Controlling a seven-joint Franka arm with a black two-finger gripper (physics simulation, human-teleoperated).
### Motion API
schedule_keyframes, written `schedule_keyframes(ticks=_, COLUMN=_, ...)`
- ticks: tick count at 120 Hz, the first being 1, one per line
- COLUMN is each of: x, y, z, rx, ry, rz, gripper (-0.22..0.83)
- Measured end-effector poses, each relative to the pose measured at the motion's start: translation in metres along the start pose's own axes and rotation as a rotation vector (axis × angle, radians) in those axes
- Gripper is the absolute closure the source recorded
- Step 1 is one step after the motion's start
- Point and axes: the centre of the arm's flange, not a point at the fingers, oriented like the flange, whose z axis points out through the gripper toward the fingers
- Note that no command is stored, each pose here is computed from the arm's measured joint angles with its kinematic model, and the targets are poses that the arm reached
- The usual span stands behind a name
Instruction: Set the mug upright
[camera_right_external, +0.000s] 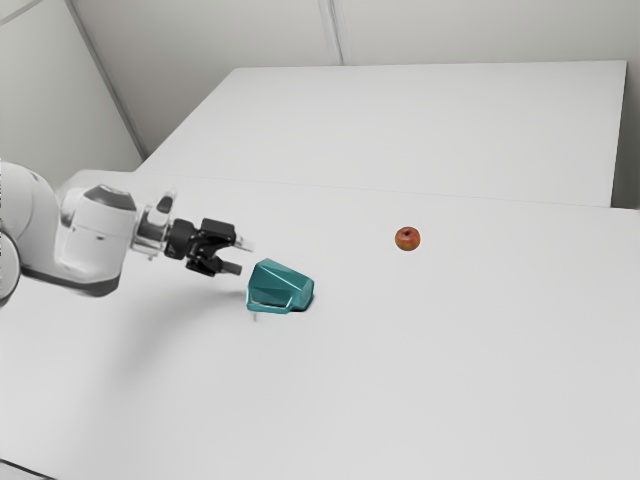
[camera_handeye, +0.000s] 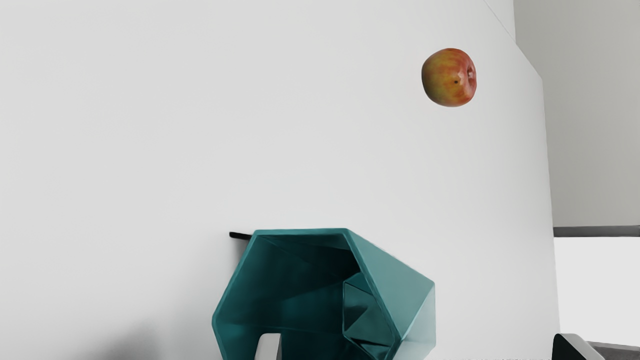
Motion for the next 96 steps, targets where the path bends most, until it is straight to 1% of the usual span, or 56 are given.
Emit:
schedule_keyframes(ticks=22, x=-0.004, y=-0.012, z=0.010, rx=-0.036, ry=0.001, rz=0.054, gripper=0.01)
schedule_keyframes(ticks=47, x=-0.005, y=-0.009, z=0.017, rx=-0.053, ry=-0.006, rz=0.119, gripper=0.02)
schedule_keyframes(ticks=68, x=-0.006, y=-0.007, z=0.021, rx=-0.062, ry=-0.017, rz=0.142, gripper=0.02)
schedule_keyframes(ticks=96, x=-0.016, y=-0.005, z=0.035, rx=-0.074, ry=-0.050, rz=0.150, gripper=0.02)
